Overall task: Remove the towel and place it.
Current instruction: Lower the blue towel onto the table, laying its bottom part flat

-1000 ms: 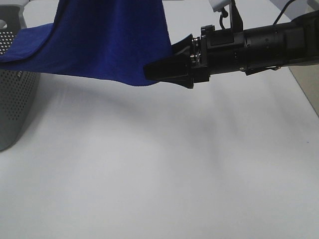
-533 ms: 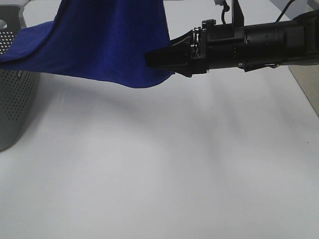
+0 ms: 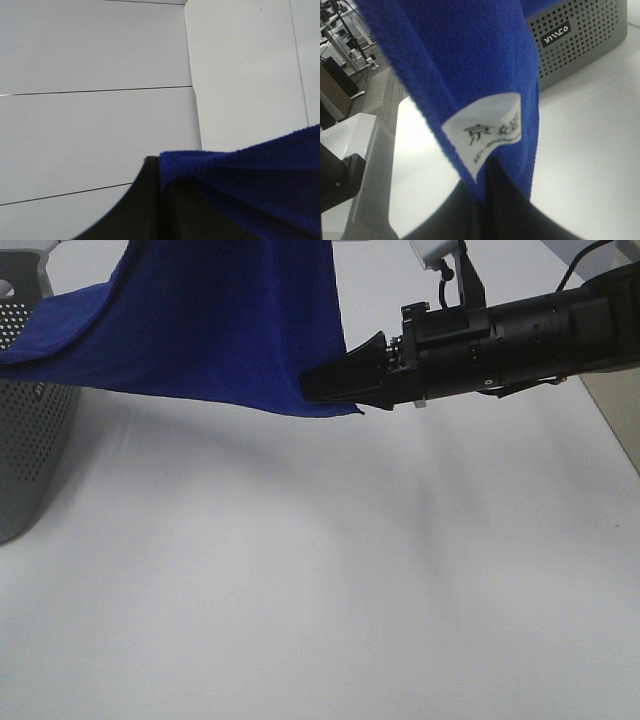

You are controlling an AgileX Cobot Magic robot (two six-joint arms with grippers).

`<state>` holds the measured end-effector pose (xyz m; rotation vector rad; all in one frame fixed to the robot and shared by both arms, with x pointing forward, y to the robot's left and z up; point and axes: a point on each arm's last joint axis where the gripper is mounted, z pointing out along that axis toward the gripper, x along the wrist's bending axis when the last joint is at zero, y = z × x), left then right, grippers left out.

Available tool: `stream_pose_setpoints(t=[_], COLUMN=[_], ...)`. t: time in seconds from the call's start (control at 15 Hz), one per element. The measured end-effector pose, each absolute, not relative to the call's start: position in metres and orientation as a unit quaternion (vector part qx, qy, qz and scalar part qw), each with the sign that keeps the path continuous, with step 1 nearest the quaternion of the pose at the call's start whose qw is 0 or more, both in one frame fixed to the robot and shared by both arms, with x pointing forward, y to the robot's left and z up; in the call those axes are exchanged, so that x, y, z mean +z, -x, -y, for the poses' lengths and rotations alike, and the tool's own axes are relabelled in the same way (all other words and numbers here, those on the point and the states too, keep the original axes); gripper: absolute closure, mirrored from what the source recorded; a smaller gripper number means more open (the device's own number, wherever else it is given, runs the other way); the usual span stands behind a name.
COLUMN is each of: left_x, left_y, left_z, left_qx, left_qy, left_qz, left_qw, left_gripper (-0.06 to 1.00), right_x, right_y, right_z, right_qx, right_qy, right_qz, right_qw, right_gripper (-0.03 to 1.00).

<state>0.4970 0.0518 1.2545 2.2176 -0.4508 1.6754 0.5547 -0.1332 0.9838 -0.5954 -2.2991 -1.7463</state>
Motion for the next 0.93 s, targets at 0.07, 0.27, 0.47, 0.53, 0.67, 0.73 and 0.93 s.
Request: stream_pose_setpoints(t=[0.07, 0.27, 0.47, 0.53, 0.67, 0.73, 0.93], left_x=[1.254, 1.254, 1.253, 1.253, 1.255, 1.256, 1.262], left_y=[-0.497, -0.497, -0.497, -0.497, -0.497, -0.496, -0.496], left_z=[-0.052, -0.051, -0.051, -0.051, -0.050, -0.049, -0.046], left_qx=[0.587, 0.583, 0.575, 0.573, 0.573, 0.575, 0.591], left_qy=[-0.777, -0.780, -0.786, -0.787, -0.784, -0.781, -0.760], left_qz=[0.158, 0.152, 0.131, 0.122, 0.106, 0.103, 0.104], left_qw=[0.163, 0.169, 0.187, 0.194, 0.213, 0.220, 0.250], left_gripper=[0.94, 0.94, 0.94, 0.94, 0.94, 0.94, 0.94], right_x=[0.983, 0.982, 0.996, 1.009, 1.050, 1.069, 1.119], right_y=[-0.554, -0.553, -0.544, -0.538, -0.523, -0.519, -0.508], right_z=[0.133, 0.134, 0.139, 0.145, 0.170, 0.182, 0.208], right_qx=[-0.585, -0.557, -0.510, -0.489, -0.433, -0.416, -0.377], right_qy=[0.225, 0.307, 0.337, 0.343, 0.403, 0.418, 0.454], right_qz=[0.771, 0.751, 0.770, 0.787, 0.804, 0.807, 0.803], right_qw=[0.116, 0.180, 0.181, 0.154, 0.056, 0.020, -0.079], right_gripper=[0.94, 0.94, 0.94, 0.94, 0.94, 0.94, 0.94])
